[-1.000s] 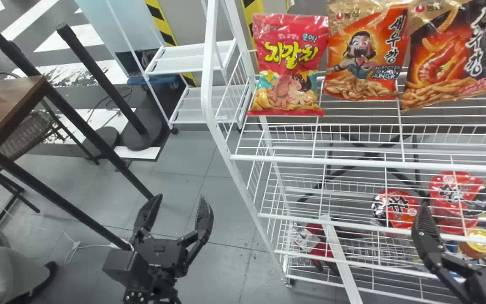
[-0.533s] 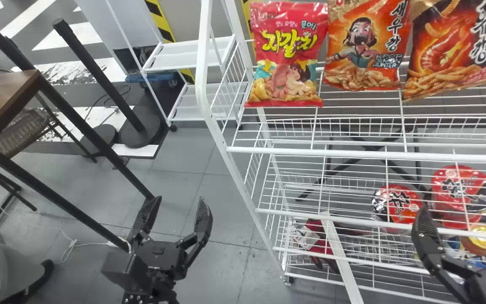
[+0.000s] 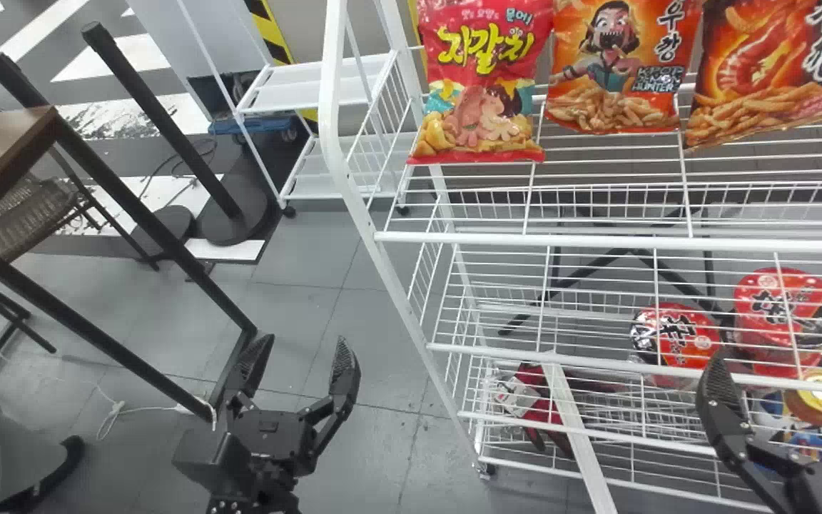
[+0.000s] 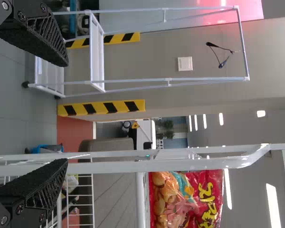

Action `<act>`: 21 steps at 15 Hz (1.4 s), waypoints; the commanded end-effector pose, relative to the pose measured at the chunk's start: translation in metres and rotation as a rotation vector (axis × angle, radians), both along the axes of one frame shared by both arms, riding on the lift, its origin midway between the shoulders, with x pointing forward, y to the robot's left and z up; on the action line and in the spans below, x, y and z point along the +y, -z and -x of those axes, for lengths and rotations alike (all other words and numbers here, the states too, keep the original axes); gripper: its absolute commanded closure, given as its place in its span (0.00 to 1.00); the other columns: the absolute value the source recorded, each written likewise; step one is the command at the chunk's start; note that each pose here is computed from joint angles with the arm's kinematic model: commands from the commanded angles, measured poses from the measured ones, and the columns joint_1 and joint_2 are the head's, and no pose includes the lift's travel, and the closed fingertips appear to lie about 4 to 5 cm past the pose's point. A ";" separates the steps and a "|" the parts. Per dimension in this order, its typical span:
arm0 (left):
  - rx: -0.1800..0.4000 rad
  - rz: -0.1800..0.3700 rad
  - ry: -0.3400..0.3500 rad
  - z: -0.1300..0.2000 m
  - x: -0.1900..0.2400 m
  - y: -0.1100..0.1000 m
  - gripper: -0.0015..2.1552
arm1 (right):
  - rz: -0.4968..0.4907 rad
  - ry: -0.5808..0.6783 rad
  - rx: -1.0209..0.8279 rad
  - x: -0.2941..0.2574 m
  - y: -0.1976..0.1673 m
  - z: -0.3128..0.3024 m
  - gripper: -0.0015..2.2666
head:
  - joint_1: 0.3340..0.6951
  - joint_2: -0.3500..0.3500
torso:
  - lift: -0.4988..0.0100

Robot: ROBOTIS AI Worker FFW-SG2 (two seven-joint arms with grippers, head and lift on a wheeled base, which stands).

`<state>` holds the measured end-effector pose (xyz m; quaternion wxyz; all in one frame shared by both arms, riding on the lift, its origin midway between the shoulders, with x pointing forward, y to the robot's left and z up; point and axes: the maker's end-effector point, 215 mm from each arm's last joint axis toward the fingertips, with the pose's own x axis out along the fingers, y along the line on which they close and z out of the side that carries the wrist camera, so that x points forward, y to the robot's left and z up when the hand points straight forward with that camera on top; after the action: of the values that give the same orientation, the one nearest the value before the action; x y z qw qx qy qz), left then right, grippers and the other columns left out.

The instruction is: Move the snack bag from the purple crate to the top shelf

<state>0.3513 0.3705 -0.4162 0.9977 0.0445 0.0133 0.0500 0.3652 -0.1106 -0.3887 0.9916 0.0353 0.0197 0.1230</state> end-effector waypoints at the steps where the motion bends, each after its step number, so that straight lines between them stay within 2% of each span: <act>1: 0.000 -0.003 -0.002 -0.001 0.003 0.000 0.05 | -0.007 -0.002 -0.002 0.004 0.000 -0.002 0.03 | 1.00 1.00 | 0.68; 21: 0.009 0.004 -0.018 -0.010 0.008 0.011 0.05 | 0.010 -0.010 0.008 0.009 0.012 -0.019 0.03 | 1.00 1.00 | 0.53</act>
<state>0.3619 0.3782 -0.4278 0.9972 0.0425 0.0191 0.0582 0.3837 -0.1019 -0.4018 0.9909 0.0286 0.0263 0.1290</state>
